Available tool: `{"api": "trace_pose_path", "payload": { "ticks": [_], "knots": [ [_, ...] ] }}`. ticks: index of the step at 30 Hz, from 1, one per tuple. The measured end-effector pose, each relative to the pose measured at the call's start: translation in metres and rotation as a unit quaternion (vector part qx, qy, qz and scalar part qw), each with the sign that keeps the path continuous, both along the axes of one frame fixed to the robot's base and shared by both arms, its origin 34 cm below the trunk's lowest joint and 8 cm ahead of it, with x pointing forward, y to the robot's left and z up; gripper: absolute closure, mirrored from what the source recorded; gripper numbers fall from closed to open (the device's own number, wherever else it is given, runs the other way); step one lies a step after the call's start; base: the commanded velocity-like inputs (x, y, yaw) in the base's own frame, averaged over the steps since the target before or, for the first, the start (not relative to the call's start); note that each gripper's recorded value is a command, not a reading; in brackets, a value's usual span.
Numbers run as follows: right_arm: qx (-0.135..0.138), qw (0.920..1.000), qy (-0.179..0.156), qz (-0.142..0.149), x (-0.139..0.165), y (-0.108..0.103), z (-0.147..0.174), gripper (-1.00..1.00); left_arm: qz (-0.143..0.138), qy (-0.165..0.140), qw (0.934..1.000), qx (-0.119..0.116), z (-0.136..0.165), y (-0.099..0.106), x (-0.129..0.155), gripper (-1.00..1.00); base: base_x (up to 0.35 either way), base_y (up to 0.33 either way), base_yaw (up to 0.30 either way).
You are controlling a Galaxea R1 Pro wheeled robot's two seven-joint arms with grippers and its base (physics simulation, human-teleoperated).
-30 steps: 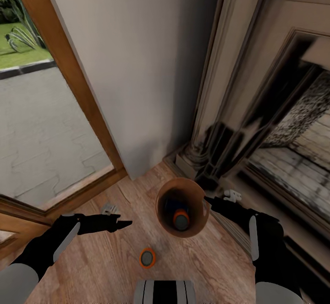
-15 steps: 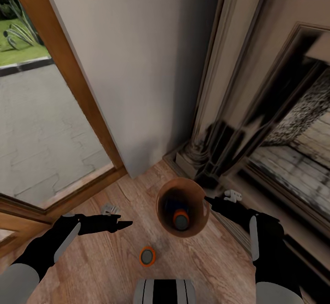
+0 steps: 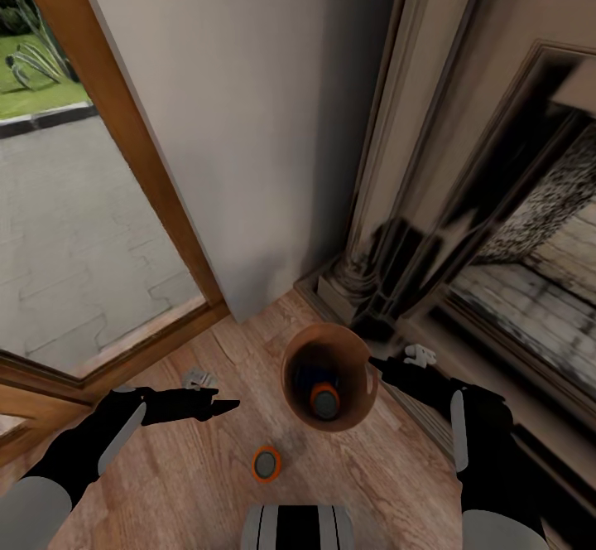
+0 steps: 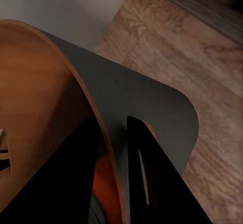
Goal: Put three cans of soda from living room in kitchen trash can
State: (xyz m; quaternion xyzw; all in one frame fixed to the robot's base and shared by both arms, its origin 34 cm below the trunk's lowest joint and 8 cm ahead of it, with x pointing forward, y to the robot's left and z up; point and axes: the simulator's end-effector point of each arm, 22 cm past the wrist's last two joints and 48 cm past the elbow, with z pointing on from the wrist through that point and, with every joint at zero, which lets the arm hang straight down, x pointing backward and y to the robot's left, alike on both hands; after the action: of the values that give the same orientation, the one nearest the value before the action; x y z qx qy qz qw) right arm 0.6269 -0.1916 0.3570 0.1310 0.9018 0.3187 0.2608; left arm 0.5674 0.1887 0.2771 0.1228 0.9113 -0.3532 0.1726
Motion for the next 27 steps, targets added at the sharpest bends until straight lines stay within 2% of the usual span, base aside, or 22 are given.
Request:
{"api": "trace_pose_path", "payload": {
  "ticks": [27],
  "knots": [
    [0.000,0.9999,0.015,0.000,-0.006,-0.001,-0.018,1.00,0.001,0.017,0.9999,0.000,-0.016,0.000,-0.009,-1.00,0.000,0.000,0.000]
  ]
}}
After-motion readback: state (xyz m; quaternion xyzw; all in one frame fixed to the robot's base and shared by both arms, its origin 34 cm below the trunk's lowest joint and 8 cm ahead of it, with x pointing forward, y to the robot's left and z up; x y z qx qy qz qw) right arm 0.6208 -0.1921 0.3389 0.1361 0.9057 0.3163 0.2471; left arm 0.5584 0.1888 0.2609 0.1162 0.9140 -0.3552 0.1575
